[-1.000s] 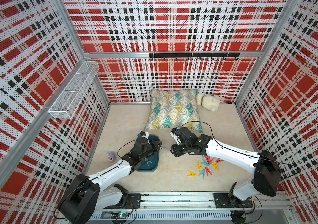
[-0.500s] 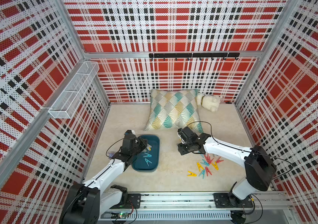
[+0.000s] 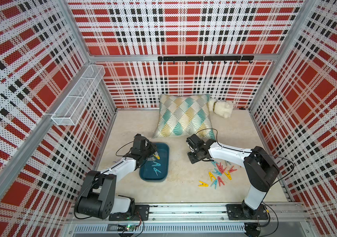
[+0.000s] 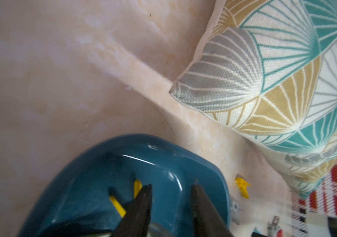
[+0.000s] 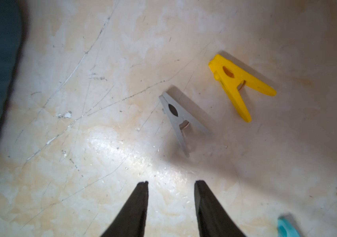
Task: Put the clothespins into the storage box
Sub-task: Place the clothespin in the storage box, then pick up the clothespin from the center of the board.
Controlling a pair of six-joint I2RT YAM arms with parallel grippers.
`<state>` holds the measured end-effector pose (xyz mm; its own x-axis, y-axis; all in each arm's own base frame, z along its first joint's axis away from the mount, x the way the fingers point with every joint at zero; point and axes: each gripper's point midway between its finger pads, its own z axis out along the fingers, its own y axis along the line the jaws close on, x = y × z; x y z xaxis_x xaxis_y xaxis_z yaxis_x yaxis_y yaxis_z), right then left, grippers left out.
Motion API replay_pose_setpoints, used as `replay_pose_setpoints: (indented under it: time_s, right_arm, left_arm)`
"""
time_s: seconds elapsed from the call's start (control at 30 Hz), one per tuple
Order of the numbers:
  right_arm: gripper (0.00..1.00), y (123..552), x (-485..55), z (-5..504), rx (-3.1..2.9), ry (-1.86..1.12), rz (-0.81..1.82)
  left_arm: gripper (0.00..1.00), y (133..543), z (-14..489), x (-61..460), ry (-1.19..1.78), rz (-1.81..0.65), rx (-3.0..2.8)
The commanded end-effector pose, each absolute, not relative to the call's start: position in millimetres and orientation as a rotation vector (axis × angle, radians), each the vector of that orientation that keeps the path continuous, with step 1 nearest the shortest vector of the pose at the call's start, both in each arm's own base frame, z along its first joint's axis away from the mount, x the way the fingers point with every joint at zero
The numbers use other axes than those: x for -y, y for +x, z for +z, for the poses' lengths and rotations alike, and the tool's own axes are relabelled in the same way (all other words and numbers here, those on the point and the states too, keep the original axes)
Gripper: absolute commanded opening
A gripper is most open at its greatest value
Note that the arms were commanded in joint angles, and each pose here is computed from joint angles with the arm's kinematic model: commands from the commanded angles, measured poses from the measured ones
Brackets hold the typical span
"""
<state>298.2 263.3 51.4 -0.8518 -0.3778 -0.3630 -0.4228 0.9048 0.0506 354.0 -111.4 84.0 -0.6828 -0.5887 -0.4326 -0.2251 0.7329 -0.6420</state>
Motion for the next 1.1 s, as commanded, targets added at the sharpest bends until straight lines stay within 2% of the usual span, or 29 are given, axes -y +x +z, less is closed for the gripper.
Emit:
replay_pose_setpoints:
  time_s: [0.0,0.2,0.77,0.87,0.97,1.07]
  right_arm:
    - [0.43,308.6,-266.2,50.7,-2.701,-0.606,0.171]
    - [0.38,312.7,-268.2,43.7,-2.709,-0.631,0.155]
    - [0.35,326.6,-267.6,25.0,-2.727,-0.647,0.109]
    - [0.31,327.0,-268.2,22.0,-2.733,-0.654,0.11]
    - [0.23,325.8,-268.1,18.4,-2.742,-0.656,0.11]
    - [0.11,321.9,-269.3,16.1,-2.754,-0.654,0.136]
  left_arm:
    - [0.5,365.7,99.8,116.8,-0.571,-0.738,-2.242]
    - [0.48,362.7,103.3,116.0,-0.579,-0.746,-2.229]
    - [0.45,347.9,111.3,125.3,-0.557,-0.783,-2.219]
    - [0.44,348.0,110.7,126.5,-0.558,-0.787,-2.221]
    - [0.44,347.3,111.5,128.7,-0.552,-0.794,-2.221]
    - [0.44,346.3,117.1,132.0,-0.54,-0.809,-2.211]
